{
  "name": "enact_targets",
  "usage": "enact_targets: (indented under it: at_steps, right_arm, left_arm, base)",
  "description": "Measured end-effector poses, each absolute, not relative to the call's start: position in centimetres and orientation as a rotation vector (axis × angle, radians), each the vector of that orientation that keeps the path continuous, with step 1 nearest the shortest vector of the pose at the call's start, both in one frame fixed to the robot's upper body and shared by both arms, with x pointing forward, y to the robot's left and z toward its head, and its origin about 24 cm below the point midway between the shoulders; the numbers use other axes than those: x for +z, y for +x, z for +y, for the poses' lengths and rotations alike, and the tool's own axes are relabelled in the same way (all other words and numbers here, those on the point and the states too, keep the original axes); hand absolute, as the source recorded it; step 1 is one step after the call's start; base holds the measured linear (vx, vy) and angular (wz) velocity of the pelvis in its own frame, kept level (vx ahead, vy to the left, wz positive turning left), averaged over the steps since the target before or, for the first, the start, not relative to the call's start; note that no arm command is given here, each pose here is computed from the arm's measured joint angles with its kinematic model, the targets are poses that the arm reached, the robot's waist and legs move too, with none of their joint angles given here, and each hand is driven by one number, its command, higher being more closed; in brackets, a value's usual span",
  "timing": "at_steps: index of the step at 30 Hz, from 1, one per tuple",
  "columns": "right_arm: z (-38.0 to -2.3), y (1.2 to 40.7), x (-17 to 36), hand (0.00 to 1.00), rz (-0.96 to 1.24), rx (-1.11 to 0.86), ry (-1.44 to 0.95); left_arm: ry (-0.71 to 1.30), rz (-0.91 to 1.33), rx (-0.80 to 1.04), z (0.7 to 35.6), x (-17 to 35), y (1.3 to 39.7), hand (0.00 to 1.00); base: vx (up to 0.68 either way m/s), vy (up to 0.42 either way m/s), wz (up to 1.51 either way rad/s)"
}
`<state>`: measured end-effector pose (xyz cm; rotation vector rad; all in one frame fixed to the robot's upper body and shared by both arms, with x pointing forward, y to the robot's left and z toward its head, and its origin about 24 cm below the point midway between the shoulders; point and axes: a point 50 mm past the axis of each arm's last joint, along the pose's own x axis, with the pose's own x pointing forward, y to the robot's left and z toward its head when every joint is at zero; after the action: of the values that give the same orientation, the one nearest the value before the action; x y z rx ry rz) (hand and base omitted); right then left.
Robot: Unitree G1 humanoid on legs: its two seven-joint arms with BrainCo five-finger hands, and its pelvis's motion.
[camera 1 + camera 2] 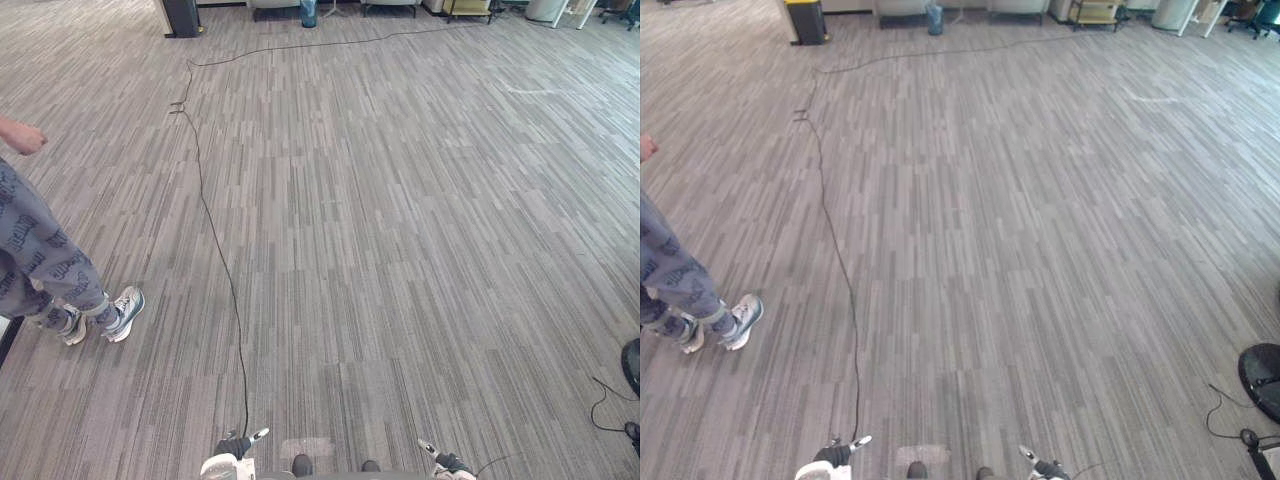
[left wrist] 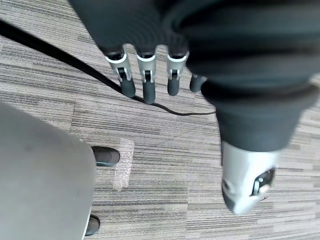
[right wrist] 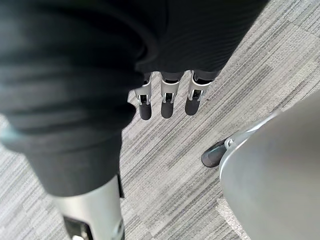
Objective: Pick up cushions and gather them together orderly.
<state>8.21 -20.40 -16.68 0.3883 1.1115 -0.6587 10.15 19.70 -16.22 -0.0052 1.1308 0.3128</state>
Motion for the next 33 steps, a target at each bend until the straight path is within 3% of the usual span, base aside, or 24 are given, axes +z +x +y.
enact_targets:
  at_steps: [9,18,26,33]
  right_arm:
    - [-20.6,8.8,-16.5,0.00,1.077,-0.668,0.412]
    - [-20.9,10.2,-15.8,0.00,0.999,-0.648,0.404]
    - [-19.6,10.4,-15.9,0.00,1.001,-0.647,0.452]
    - [-20.1,11.3,-15.2,0.00,0.933,-0.614,0.417]
  left_arm:
    - [-0.022,1.101,0.316,19.8,-15.9,11.0,0.00]
    - [-0.197,0.968,0.431,19.6,-14.8,13.1,0.00]
    - [-0.224,0.964,0.497,20.3,-14.9,12.3,0.00]
    - [-0.213,0.985,0.413,18.5,-15.1,13.1,0.00]
  base:
    - [0.01,-0.005,0.02]
    - [0.06,0.003,0.22]
    - [0.39,0.297,-0.29]
    - [0.47,0.201,-0.11]
